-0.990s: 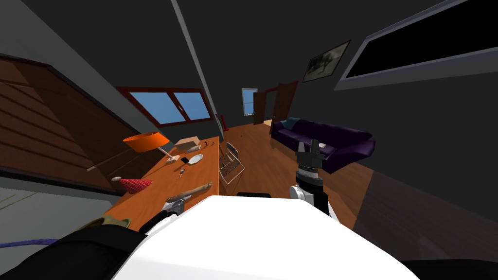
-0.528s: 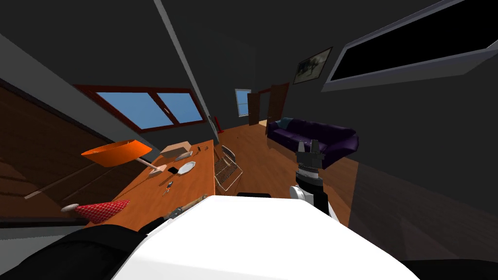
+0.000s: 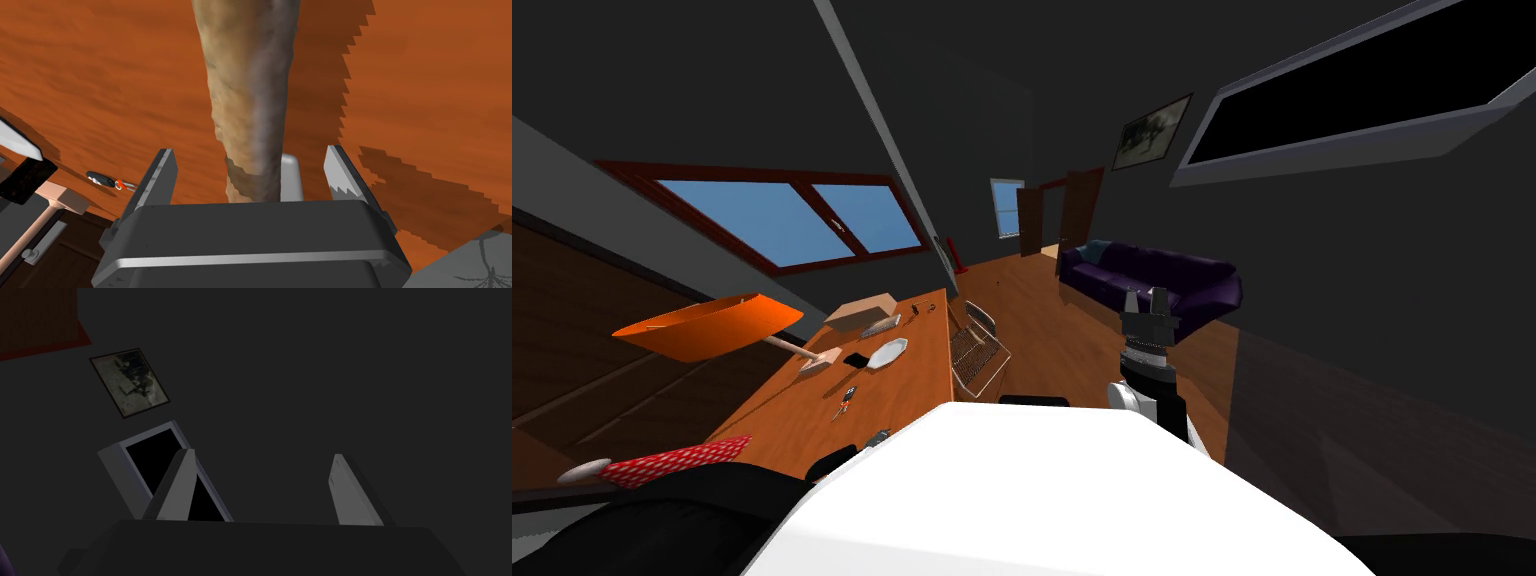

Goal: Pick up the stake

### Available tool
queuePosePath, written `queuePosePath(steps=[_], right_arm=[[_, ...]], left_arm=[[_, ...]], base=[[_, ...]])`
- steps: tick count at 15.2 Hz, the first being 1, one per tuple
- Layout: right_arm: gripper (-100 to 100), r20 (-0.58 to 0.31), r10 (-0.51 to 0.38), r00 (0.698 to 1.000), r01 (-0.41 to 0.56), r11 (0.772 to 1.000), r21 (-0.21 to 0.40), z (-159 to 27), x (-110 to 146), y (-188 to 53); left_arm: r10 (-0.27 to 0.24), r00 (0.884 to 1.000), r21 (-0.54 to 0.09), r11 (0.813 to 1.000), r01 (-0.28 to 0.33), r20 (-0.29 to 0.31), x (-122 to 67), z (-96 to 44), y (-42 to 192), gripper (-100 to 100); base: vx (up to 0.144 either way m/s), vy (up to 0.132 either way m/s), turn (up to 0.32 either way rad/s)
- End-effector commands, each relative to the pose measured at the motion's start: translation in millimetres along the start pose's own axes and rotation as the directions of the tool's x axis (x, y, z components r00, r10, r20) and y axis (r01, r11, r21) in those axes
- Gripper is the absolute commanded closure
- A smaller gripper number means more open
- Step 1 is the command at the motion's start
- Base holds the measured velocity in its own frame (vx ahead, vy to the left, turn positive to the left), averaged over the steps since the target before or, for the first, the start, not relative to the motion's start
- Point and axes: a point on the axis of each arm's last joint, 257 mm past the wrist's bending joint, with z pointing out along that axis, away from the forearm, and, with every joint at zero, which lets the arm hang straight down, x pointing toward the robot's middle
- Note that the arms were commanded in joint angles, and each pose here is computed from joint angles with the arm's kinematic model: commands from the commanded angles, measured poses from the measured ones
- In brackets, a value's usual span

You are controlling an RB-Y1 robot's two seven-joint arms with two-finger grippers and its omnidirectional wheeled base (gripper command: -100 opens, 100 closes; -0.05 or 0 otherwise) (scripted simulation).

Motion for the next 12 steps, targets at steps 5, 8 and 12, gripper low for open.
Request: queuePosePath(steps=[5, 8, 12], right_arm=[[0, 0.000, 0.000, 1.000, 0.000, 1.000, 0.000, 0.0, 0, 0], [0, 0.000, 0.000, 1.000, 0.000, 1.000, 0.000, 0.0, 0, 0], [0, 0.000, 0.000, 1.000, 0.000, 1.000, 0.000, 0.0, 0, 0]], left_arm=[[-0.001, 1.000, 0.003, 1.000, 0.001, 0.000, 2.1, 3.1, 0, 100], [-0.001, 1.000, 0.000, 1.000, 0.001, 0.001, -2.6, -2.7, 0, 100], [-0.001, 1.000, -0.001, 1.000, 0.001, 0.002, -5.7, -7.8, -1, 100]], base=[[-0.008, 0.011, 0.001], [0.002, -0.008, -0.005], [0.014, -0.039, -0.008]])
